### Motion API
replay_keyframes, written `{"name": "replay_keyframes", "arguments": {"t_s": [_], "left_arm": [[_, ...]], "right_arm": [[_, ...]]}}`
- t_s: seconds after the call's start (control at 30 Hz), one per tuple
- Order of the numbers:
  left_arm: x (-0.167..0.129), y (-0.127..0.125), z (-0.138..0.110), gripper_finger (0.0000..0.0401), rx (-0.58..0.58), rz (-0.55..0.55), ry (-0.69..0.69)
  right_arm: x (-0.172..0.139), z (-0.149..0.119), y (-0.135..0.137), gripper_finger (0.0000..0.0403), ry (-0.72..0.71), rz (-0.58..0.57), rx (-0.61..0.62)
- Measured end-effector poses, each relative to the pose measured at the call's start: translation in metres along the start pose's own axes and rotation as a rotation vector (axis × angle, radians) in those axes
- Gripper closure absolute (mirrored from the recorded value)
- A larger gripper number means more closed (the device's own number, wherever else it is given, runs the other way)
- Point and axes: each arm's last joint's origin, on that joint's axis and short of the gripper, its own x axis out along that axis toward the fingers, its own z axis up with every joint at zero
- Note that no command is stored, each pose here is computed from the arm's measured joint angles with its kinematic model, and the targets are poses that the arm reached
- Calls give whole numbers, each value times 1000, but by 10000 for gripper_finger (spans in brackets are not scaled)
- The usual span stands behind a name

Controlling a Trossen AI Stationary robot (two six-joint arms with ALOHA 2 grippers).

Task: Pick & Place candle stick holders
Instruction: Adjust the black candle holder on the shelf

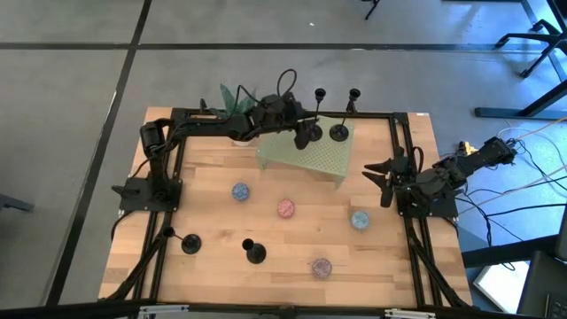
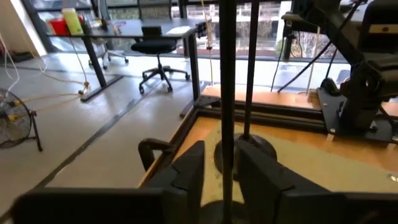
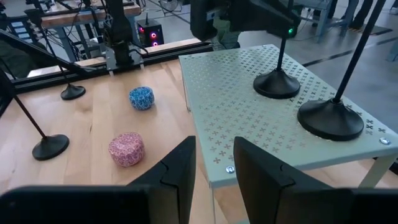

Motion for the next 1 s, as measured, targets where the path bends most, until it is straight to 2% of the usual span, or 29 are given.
{"name": "replay_keyframes", "arguments": {"t_s": [0.17, 0.77, 1.0], "left_arm": [[0, 1, 6, 387, -6, 3, -66], [-1, 0, 13, 386, -31, 6, -138], [4, 0, 7, 387, -45, 13, -141]], "right_arm": [[0, 0, 0, 290, 0, 0, -9], [0, 0, 0, 290, -3, 1, -18], [0, 9, 3, 290, -68, 23, -55]]}}
